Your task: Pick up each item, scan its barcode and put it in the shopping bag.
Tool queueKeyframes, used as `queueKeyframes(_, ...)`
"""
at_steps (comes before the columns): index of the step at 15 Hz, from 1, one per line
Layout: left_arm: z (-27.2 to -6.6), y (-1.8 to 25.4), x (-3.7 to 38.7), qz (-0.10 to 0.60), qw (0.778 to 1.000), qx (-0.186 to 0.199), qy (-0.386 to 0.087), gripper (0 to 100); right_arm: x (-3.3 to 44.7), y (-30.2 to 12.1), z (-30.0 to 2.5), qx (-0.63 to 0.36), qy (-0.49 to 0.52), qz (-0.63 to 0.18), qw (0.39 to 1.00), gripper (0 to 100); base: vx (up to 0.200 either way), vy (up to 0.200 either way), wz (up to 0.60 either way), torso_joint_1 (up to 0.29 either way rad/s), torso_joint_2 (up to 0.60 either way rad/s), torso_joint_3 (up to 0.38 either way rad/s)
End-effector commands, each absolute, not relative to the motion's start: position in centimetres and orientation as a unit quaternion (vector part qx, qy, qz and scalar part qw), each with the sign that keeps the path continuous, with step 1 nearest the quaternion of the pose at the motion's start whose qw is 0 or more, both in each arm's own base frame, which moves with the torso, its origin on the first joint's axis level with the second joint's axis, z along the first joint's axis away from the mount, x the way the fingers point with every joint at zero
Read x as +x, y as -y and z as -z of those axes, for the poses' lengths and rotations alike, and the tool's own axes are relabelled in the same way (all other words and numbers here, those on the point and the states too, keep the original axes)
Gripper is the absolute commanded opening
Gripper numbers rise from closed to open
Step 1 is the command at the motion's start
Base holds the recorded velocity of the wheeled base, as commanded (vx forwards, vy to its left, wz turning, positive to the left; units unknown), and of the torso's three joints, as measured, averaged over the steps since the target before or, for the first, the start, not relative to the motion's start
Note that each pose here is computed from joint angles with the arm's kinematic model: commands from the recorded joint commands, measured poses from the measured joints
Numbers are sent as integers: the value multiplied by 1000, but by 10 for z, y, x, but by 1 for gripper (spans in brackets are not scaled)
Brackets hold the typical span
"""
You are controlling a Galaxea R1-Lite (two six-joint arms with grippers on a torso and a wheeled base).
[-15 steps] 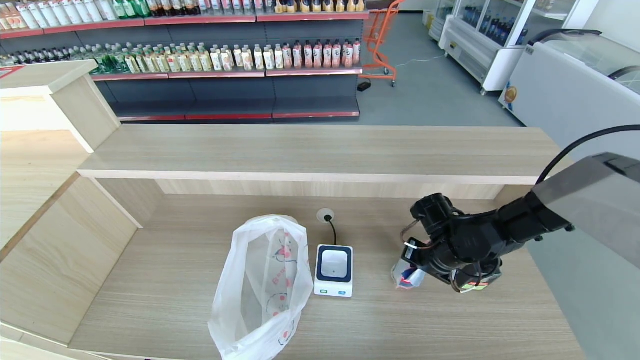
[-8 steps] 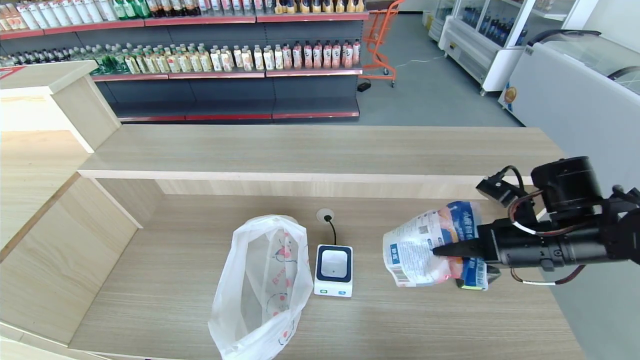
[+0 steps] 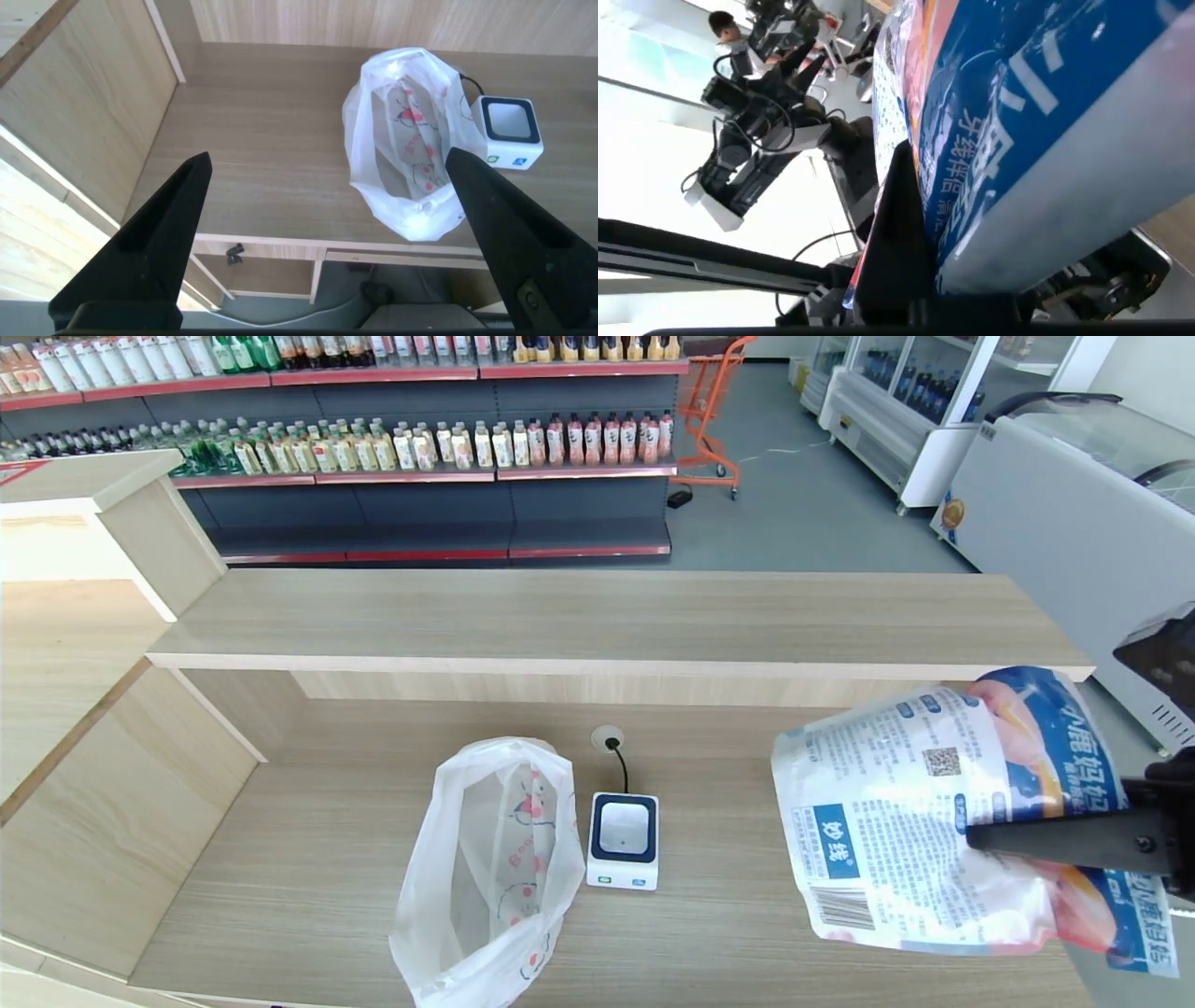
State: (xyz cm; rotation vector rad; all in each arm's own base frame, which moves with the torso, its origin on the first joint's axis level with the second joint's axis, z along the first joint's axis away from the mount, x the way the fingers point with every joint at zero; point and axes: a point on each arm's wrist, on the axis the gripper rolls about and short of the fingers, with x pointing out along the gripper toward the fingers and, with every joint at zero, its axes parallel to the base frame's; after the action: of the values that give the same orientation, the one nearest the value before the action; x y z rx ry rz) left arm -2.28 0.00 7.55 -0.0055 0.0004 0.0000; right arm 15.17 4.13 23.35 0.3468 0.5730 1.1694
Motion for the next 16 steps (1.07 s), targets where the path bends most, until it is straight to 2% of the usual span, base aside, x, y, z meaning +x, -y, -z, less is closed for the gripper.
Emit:
queueKeyframes(1,-76,0,-23,0,1000,-3,-1,100,134,-42,-243,148,-242,-555,782,0,0,0,0,0,0,0)
queueKeyframes(4,-75,0,-23,0,1000,-3,0,100,151,-45,-236,173,-276,-547,771,0,0,0,0,0,0,0)
queueKeyframes(10,-75,0,-23,0,1000,-3,0,100,169,-61,-219,187,-314,-591,719,0,0,0,0,0,0,0)
queueKeyframes(14,-75,0,-23,0,1000,-3,0,100,197,-68,-189,156,-309,-600,721,0,0,0,0,0,0,0)
queueKeyframes(16,-75,0,-23,0,1000,-3,0,100,205,-70,-185,156,-313,-600,719,0,0,0,0,0,0,0)
